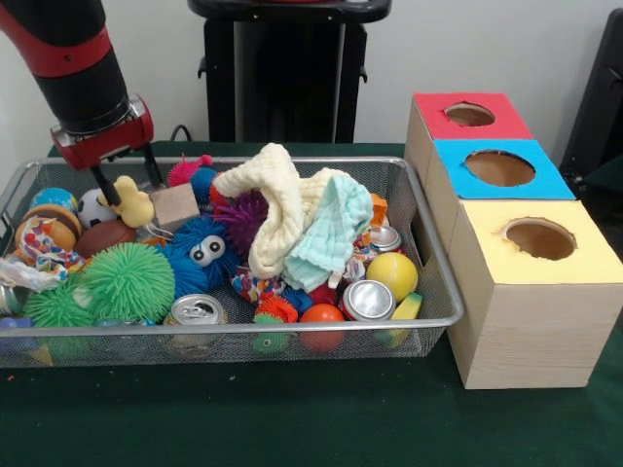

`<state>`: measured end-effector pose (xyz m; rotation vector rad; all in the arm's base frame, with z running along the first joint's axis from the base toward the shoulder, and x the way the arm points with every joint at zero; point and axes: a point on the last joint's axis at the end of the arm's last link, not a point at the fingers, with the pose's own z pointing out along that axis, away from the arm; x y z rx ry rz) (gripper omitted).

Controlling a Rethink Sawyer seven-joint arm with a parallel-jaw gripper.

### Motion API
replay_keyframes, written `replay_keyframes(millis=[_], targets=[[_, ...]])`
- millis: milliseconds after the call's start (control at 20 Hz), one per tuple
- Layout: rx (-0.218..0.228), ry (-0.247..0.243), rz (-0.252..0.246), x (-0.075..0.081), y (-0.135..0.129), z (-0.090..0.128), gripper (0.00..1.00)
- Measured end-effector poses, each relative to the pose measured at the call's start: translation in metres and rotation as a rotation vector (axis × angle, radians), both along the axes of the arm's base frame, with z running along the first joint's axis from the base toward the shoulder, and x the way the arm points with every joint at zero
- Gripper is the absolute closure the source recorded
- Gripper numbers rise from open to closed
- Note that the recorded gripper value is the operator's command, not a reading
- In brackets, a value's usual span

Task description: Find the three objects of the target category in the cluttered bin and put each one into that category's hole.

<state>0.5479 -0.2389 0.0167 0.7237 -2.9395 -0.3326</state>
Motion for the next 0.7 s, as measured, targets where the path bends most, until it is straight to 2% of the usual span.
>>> replay_keyframes(millis=[300, 700], targets=[[0.016, -0.004, 0.017, -0.005, 0.001, -0.011, 0.00], [-0.002, -0.042, 0.027, -0.003, -0.005, -0.015, 0.00]])
